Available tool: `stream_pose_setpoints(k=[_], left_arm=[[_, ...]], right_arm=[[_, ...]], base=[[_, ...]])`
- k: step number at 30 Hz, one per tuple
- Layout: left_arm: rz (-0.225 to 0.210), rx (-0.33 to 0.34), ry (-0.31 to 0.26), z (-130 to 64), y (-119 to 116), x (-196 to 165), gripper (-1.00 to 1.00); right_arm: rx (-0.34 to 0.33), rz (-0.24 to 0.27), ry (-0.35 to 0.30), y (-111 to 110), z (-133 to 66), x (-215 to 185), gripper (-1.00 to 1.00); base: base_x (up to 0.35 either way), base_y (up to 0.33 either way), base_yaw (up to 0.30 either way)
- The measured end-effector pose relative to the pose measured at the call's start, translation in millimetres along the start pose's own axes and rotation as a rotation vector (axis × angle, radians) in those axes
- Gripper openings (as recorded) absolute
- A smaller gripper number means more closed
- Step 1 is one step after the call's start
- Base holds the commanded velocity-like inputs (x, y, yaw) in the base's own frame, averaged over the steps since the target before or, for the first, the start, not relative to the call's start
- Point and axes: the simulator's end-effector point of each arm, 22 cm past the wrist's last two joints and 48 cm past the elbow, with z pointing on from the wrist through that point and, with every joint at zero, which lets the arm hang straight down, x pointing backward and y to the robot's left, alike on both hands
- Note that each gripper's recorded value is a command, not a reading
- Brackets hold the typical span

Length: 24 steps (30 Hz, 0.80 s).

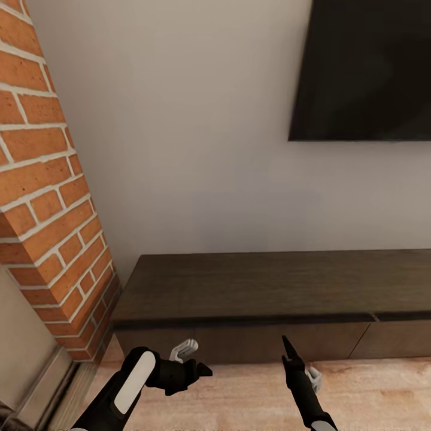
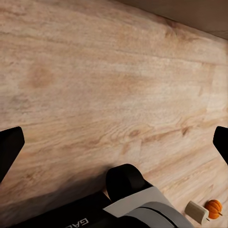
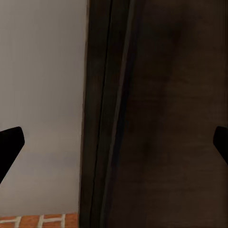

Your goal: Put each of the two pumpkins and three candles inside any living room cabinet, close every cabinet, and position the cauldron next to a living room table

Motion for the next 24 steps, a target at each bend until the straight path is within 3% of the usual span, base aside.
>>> stream_pose_setpoints(k=[8, 24], left_arm=[[0.000, 0.002, -0.001, 13.1, 11.0, 6.0, 1.00], [0.001, 0.003, -0.005, 12.0, 10.9, 4.5, 1.00]], right_arm=[[-0.001, 0.000, 0.000, -18.2, -2.4, 2.6, 1.00], [-0.001, -0.001, 0.003, -18.1, -2.4, 3.1, 1.00]], base=[[0.000, 0.000, 0.000], [0.038, 0.000, 0.000]])
